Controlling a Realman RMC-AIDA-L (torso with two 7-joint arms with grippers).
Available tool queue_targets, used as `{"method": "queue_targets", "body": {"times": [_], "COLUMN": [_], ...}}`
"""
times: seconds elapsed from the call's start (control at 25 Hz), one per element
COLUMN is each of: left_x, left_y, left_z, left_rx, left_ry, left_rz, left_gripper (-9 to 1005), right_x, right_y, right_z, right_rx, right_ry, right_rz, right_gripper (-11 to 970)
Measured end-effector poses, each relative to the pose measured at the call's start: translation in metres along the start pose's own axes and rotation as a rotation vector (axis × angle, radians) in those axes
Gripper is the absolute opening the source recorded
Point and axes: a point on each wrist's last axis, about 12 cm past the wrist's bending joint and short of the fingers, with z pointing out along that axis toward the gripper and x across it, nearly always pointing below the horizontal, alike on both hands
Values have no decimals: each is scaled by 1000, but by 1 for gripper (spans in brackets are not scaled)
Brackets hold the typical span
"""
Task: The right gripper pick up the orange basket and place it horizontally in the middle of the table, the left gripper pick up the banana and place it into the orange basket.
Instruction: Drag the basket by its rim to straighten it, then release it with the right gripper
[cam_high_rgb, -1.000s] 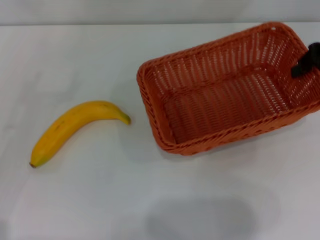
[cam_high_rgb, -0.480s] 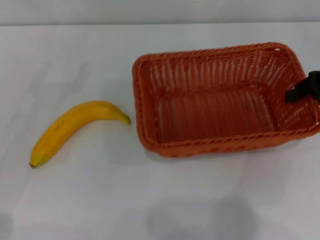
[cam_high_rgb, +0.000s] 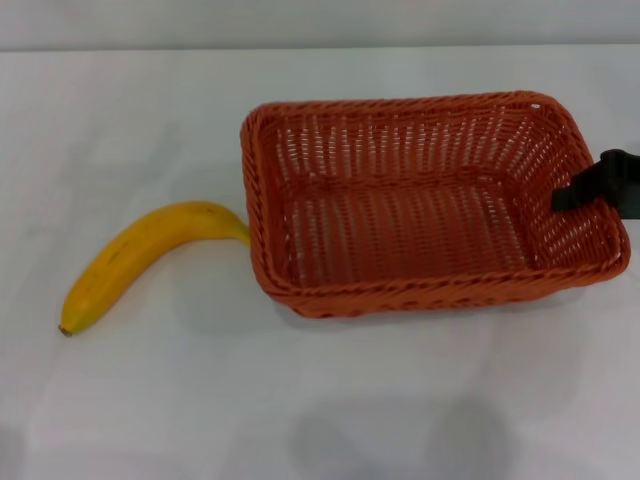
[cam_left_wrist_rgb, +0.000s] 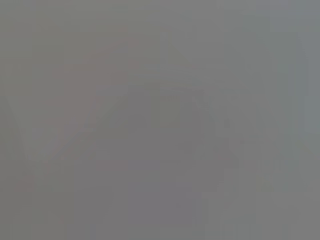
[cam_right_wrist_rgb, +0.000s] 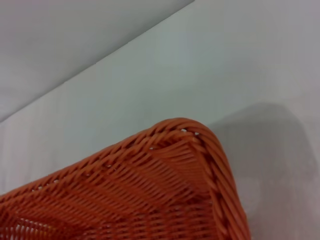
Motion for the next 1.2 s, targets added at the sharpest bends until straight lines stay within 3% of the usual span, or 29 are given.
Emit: {"method": "queue_targets", "body": {"times": [0.28,0.92,1.08,1.2], "left_x": [1,2,4,4], "left_y": [-1,-7,-11,-10], "left_z": [0,4,5,3], "left_rx": [-6,7,8,5], "left_ry": [-4,-15,-13,-9], "left_rz": [3,-7,-12,-13], "left_gripper": [877,877,876,876], "right_x": [1,12,14,8], "right_y": [-1,4,2,-5], "right_z": [0,-6,-7,-21], "right_rx": [-46,-98,-96,-79], "right_ry": [12,119,133,93], "right_rz": [-3,-149,-165,-178], "right_gripper": [151,794,820,832]}}
